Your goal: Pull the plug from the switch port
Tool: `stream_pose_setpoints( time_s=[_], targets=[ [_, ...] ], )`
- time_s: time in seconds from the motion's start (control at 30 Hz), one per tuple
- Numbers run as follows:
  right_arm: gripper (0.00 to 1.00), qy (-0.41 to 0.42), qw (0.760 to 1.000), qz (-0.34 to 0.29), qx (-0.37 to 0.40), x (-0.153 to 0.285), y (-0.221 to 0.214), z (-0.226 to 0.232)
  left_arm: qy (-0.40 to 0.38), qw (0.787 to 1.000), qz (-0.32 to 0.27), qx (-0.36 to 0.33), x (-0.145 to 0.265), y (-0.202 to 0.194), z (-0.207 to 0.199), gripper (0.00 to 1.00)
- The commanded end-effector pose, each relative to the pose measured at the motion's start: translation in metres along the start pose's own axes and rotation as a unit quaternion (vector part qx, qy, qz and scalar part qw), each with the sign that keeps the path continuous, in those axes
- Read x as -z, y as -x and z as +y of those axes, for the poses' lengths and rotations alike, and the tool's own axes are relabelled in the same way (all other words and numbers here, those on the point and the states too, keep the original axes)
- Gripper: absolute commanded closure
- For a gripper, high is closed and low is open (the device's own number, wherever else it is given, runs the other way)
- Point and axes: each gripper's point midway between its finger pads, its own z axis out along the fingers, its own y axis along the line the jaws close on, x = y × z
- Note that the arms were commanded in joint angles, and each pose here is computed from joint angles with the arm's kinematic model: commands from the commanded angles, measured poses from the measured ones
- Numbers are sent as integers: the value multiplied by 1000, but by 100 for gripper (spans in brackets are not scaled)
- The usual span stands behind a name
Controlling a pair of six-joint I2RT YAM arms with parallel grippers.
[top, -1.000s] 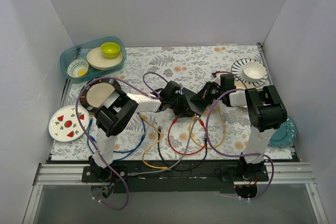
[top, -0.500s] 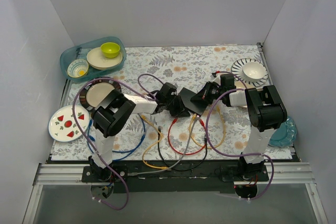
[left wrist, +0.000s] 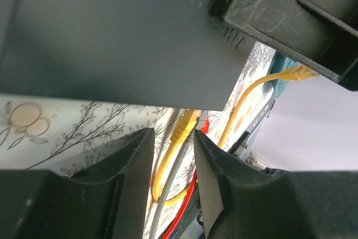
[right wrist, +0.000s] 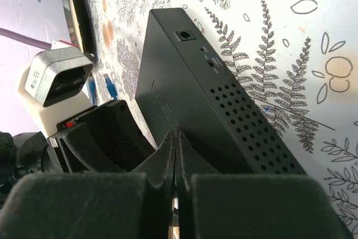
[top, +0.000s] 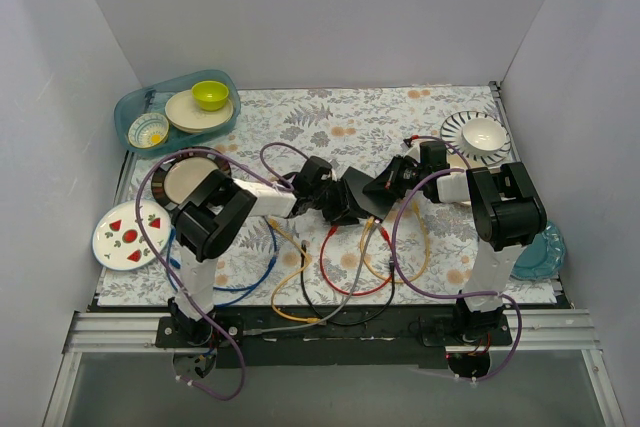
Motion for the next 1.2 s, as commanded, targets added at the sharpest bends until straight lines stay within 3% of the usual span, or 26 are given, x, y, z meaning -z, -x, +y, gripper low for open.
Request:
stream_pose_setpoints(
  time_s=[0.0,0.6,0.97,1.17],
  targets=[
    [99,-111,993,17,-41,0,-26,-64,58,998,28,-5,-12,-18,37,65],
    [99,-110,993,18,-44,0,-26,-65,60,997,41,3,-29,-18,38,71],
    [99,-110,993,19,-45,-1,-27,-66,56,998,38,6,-34,-14,33,84],
    [99,-111,993,20,-45,-2,-27,-66,56,998,35,2,-33,-12,31,100]
  ],
)
